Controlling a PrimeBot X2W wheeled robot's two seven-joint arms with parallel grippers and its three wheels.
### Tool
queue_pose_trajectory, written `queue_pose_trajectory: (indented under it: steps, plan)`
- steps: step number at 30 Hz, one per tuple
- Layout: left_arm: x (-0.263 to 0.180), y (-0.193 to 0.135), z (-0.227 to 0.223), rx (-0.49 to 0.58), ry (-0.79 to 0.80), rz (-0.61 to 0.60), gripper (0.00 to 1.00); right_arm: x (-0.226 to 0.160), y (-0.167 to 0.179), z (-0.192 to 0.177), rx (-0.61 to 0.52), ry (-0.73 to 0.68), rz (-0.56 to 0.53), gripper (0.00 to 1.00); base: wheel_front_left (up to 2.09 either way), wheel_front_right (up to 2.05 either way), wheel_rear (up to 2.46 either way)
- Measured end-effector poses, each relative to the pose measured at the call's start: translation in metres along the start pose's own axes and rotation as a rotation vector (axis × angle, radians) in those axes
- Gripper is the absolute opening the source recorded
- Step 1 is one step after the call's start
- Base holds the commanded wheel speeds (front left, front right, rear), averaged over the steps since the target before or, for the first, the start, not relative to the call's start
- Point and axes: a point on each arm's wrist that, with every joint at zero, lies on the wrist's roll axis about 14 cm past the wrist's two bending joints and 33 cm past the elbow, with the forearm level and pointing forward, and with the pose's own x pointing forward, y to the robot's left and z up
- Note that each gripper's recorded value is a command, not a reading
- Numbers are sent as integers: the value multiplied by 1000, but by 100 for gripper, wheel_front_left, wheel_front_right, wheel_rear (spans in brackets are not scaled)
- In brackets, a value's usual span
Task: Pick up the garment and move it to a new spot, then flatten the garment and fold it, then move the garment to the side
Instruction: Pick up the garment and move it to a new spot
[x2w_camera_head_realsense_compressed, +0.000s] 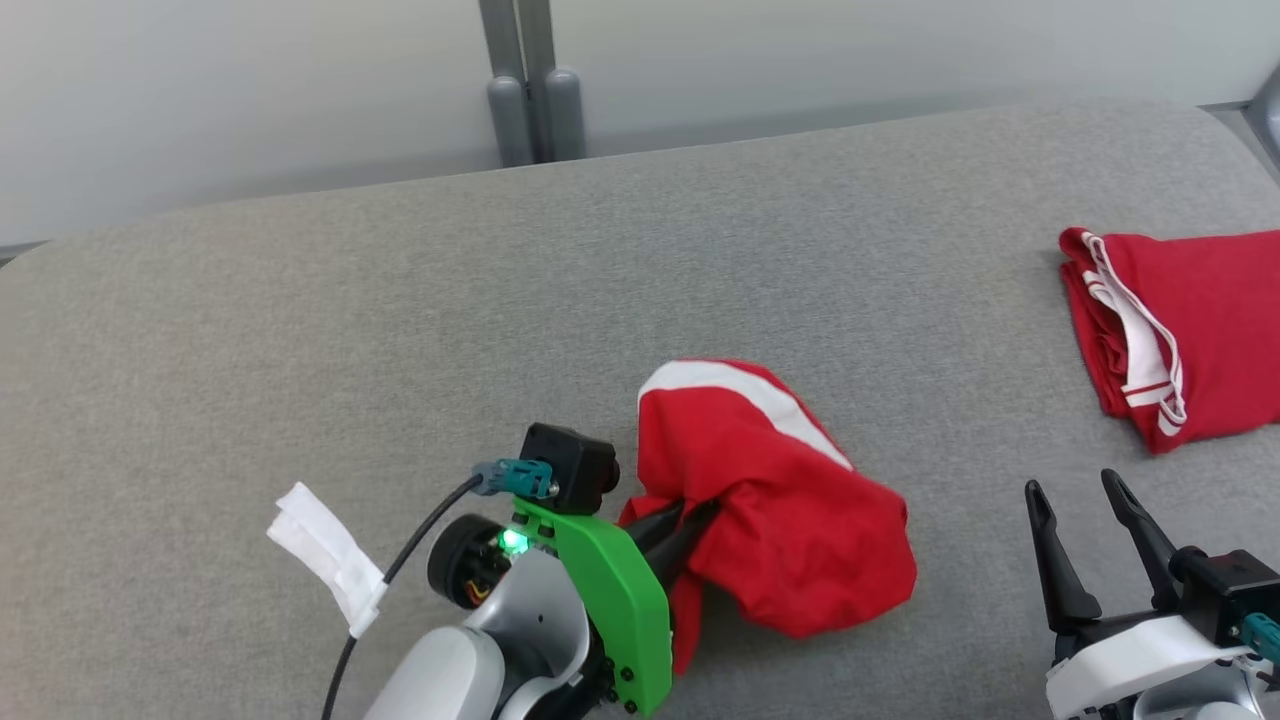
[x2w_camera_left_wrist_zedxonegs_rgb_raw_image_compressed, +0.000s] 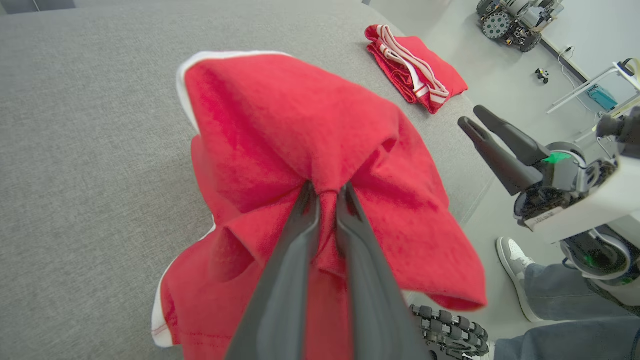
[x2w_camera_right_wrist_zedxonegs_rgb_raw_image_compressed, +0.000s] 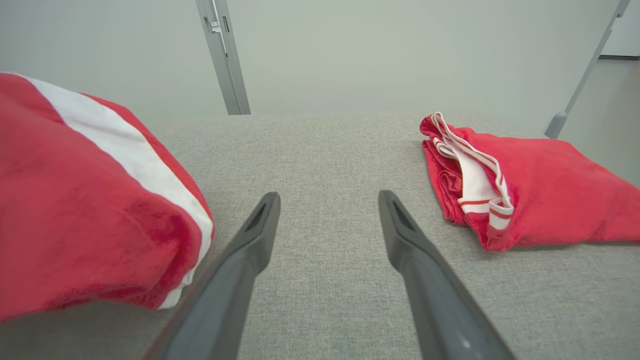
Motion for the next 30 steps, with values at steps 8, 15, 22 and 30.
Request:
queue_pose_trajectory:
  steps: [8, 15, 22, 30]
  plan:
    - [31, 31, -65, -42, 161, 78, 0, -11, -12, 1, 17, -5, -59, 100, 0, 0, 0]
    - [40, 53, -86, -85, 118, 162, 100, -14, -19, -3, 19, 10, -85, 100, 0, 0, 0]
    - [21, 56, -36, -111, -251, 245, 100, -23, -26, 2, 11, -9, -104, 100, 0, 0, 0]
    - [-42, 78, -25, -82, -479, 429, 100, -34, -30, 15, -10, -52, -113, 100, 0, 0, 0]
